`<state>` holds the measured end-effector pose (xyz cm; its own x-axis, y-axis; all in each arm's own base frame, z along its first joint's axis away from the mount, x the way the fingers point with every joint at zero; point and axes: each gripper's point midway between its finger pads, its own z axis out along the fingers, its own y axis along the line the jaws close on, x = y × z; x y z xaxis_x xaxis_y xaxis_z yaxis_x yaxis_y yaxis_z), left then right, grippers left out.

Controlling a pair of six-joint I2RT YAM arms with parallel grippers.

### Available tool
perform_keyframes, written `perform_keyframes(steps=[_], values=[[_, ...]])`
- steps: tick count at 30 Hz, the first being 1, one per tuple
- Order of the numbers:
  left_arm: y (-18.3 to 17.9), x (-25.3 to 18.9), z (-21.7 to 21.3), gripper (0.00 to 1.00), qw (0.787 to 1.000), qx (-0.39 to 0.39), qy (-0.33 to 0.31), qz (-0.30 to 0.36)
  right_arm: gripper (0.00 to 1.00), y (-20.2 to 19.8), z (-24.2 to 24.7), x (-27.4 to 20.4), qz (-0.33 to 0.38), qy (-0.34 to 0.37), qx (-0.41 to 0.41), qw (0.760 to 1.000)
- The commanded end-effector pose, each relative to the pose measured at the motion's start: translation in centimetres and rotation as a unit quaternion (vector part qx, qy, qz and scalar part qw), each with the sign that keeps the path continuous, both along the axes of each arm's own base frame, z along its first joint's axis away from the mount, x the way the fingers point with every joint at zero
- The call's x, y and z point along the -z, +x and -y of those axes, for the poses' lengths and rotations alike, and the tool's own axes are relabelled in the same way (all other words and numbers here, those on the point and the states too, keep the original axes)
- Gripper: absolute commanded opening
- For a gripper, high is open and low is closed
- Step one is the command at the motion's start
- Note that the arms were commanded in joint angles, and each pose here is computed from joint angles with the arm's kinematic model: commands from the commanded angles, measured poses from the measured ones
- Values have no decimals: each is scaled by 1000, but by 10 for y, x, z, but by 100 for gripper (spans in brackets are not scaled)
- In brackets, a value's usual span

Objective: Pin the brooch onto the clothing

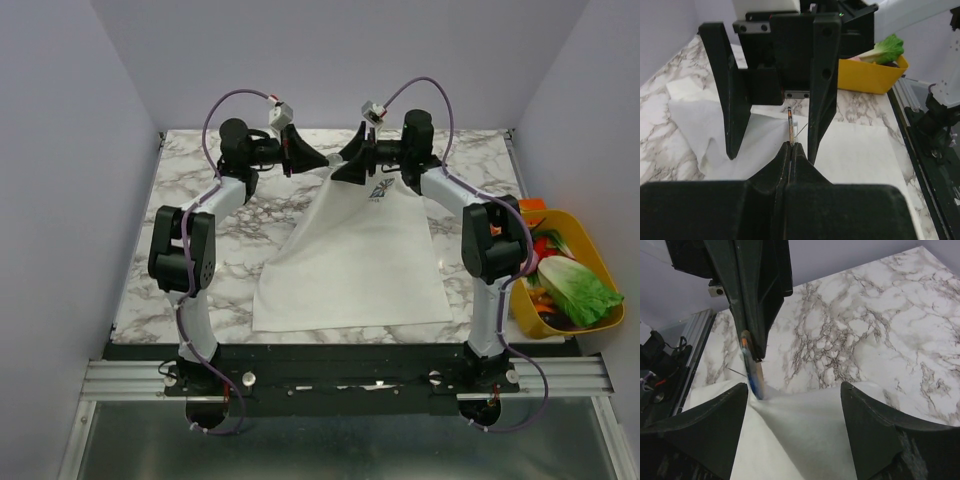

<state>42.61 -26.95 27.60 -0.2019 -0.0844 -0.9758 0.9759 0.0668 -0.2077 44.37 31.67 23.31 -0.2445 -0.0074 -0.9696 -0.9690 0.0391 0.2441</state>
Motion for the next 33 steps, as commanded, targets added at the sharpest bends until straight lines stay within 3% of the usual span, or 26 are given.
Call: perform_keyframes(steps=[1, 2, 3, 4, 5, 15, 21, 33], values=[[-20, -39, -9, 0, 995, 59, -43, 70, 78, 4, -2, 8, -8, -7, -6, 1000], [-21, -28, -9, 0, 996, 76, -44, 4, 77, 4, -2, 8, -9, -7, -7, 1000], [-26, -27, -10, 0, 995, 94, -39, -11, 76, 4, -2, 7, -9, -7, -6, 1000], [-26, -38, -9, 0, 994, 107, -33, 19, 76, 3, -1, 7, -10, -7, -7, 1000], [-25, -25, -3, 0, 992, 120, -21, -10, 76, 2, -1, 5, -7, -5, -8, 1000], [-22, -21, 1, 0, 991, 131, -10, -32, 78, -5, 1, -8, 5, 0, -7, 1000], [-21, -21, 1, 0, 991, 133, -6, -33, 62, -6, 0, -14, 1, 5, -13, 1000], [-21, -19, 0, 0, 990, 137, 3, -36, 59, -20, 4, -39, 13, 20, -21, 1000]])
